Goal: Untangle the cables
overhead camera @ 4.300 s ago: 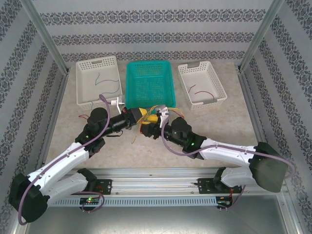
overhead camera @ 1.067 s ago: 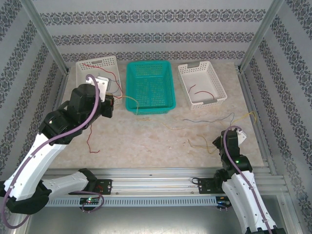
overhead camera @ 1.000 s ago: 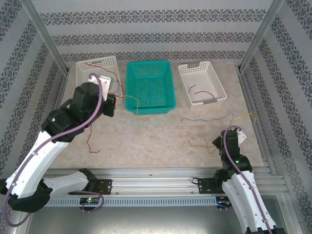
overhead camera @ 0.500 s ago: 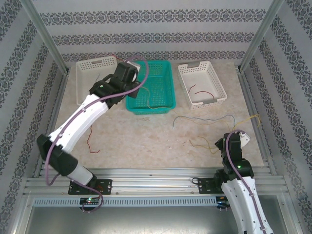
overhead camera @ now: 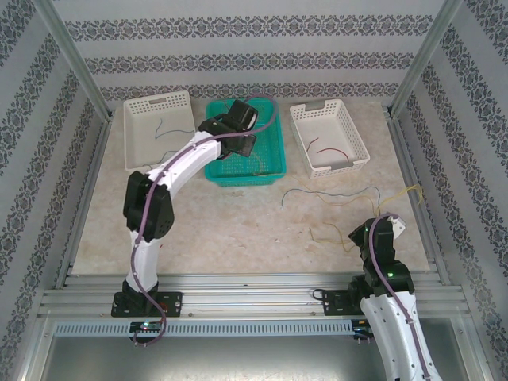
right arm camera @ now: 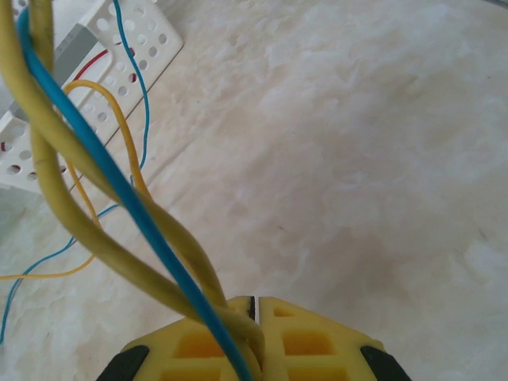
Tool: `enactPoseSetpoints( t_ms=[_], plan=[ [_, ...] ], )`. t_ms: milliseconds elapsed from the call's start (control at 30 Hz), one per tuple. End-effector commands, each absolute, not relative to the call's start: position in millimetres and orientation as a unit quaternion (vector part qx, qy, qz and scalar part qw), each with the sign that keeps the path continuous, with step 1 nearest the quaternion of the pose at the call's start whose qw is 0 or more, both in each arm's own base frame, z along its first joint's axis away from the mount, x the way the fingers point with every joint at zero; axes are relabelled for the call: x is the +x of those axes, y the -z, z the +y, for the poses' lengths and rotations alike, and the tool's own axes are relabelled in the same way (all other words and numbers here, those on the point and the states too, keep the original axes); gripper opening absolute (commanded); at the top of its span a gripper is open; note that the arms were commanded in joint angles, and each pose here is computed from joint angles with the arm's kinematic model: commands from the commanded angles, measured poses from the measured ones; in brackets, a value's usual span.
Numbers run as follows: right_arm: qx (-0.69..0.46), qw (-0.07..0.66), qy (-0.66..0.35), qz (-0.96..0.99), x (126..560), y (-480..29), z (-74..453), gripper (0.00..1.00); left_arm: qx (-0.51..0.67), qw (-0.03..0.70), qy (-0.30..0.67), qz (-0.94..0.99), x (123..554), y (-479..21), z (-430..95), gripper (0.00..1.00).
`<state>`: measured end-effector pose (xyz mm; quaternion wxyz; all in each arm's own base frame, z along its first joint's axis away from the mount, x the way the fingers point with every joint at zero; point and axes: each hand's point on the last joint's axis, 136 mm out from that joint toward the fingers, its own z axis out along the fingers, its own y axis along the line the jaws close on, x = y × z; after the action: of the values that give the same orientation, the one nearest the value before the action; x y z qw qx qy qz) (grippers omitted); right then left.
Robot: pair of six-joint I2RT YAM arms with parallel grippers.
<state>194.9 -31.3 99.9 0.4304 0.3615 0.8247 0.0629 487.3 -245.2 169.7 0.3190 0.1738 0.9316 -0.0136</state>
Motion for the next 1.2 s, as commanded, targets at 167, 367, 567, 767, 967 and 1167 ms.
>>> enactPoseSetpoints(
  t_ms=[167,367,567,767,967,1167],
  plan=[
    [0.32,0.44,-0.105,0.832,204,-110,-14,0.0,0.168,0.307,0.029,0.937,498,-164,-252,0.36],
    [0.309,0.448,-0.112,0.832,206,-119,-11,0.0,0.171,0.328,0.043,0.928,495,-197,-253,0.75],
    [0.29,0.477,-0.146,0.817,213,-144,-2,0.0,0.165,0.375,0.106,0.906,472,-272,-259,0.98],
    [0.209,0.511,-0.258,0.793,232,-179,38,0.0,0.167,0.412,0.183,0.877,419,-325,-266,1.0],
    [0.12,0.548,-0.342,0.754,235,-238,72,0.0,0.151,0.41,0.261,0.861,371,-331,-264,1.0],
    [0.065,0.558,-0.394,0.728,229,-283,92,0.0,0.143,0.401,0.275,0.862,342,-313,-253,1.0]
  ],
)
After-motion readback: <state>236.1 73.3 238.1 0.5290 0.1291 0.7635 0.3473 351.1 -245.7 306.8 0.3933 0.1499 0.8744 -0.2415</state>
